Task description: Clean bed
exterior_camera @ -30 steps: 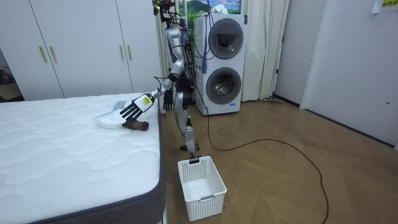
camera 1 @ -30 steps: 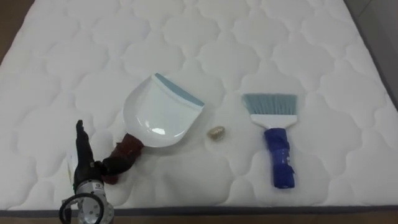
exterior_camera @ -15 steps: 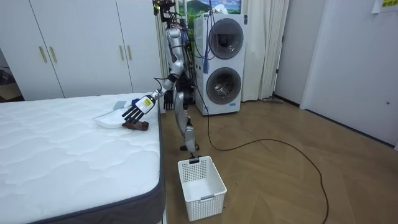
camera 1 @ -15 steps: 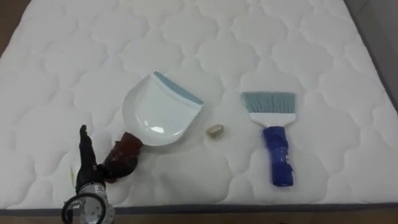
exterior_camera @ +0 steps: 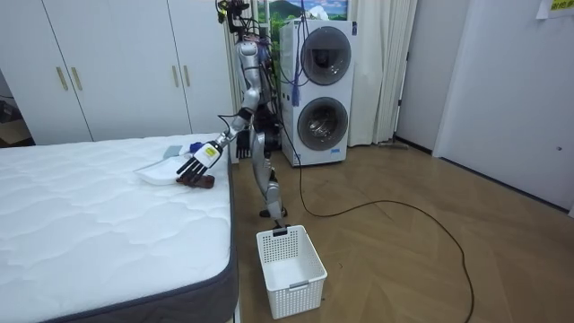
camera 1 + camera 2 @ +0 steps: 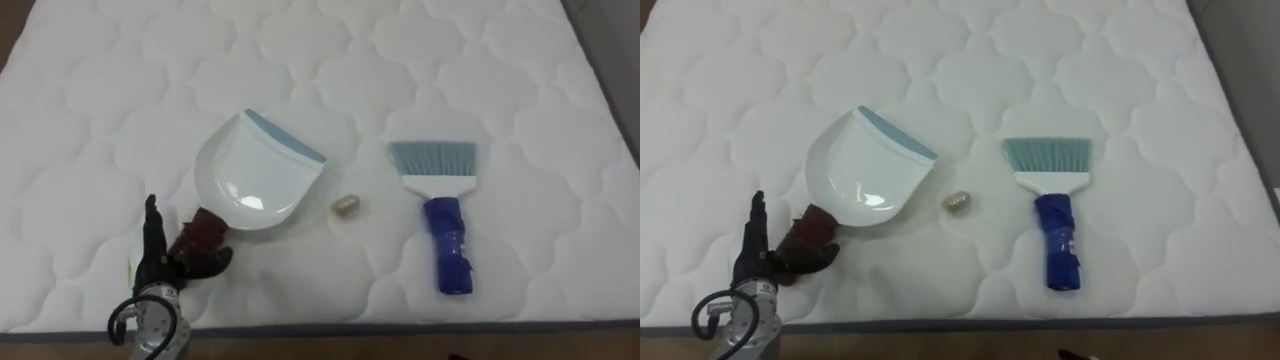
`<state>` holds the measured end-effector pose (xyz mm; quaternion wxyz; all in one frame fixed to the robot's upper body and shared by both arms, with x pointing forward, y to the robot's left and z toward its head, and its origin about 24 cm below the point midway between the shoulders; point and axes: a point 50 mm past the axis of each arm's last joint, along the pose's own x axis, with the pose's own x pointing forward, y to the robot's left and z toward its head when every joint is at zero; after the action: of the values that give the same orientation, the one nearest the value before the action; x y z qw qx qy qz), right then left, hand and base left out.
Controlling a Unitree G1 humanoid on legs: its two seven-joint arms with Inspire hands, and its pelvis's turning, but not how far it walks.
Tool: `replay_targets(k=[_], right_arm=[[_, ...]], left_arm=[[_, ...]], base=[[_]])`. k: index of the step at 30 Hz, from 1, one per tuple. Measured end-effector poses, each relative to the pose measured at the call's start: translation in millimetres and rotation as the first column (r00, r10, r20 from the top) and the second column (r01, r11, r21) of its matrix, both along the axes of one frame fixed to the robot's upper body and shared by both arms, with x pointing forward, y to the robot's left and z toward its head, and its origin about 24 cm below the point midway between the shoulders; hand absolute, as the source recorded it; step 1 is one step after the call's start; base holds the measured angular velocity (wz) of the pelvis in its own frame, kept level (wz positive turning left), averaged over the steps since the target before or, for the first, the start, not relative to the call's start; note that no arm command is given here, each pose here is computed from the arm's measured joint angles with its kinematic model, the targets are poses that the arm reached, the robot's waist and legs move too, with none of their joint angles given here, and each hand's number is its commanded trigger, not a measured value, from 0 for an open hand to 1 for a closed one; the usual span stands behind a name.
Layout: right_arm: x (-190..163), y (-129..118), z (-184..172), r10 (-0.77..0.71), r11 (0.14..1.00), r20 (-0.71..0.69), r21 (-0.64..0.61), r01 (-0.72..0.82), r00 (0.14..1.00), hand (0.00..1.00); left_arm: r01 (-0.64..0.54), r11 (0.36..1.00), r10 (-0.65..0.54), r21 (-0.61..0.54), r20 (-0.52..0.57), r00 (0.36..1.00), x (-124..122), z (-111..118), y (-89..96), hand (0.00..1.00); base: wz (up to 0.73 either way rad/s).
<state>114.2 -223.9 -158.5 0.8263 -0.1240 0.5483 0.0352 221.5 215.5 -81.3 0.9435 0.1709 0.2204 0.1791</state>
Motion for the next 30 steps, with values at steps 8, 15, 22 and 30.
replay_targets(k=[8, 15, 22, 30], right_arm=[[5.1, 2.6, 0.9, 0.024, 1.0, 0.008, -0.004, -0.024, 1.0, 0.0], [5.2, 2.7, 0.9, 0.025, 1.0, 0.008, -0.004, -0.025, 1.0, 0.0], [9.5, 2.8, 2.1, 0.027, 1.0, 0.018, -0.007, -0.027, 0.999, 0.0], [8.8, 1.9, 2.0, 0.021, 1.0, 0.019, -0.021, -0.021, 1.0, 0.0]], left_arm=[[0.027, 1.0, -0.027, 0.005, -0.027, 0.999, 2.0, -3.6, -4.6, 0.0], [0.045, 0.999, -0.045, 0.0, -0.06, 0.997, 3.4, -7.2, -5.0, 0.0], [0.048, 0.999, -0.047, 0.003, -0.049, 0.998, 7.3, -4.6, -5.0, 0.0], [0.045, 0.999, -0.044, 0.008, -0.051, 0.998, 7.7, -4.7, -4.4, 0.0]], base=[[0.01], [-0.04], [-0.02], [0.0]])
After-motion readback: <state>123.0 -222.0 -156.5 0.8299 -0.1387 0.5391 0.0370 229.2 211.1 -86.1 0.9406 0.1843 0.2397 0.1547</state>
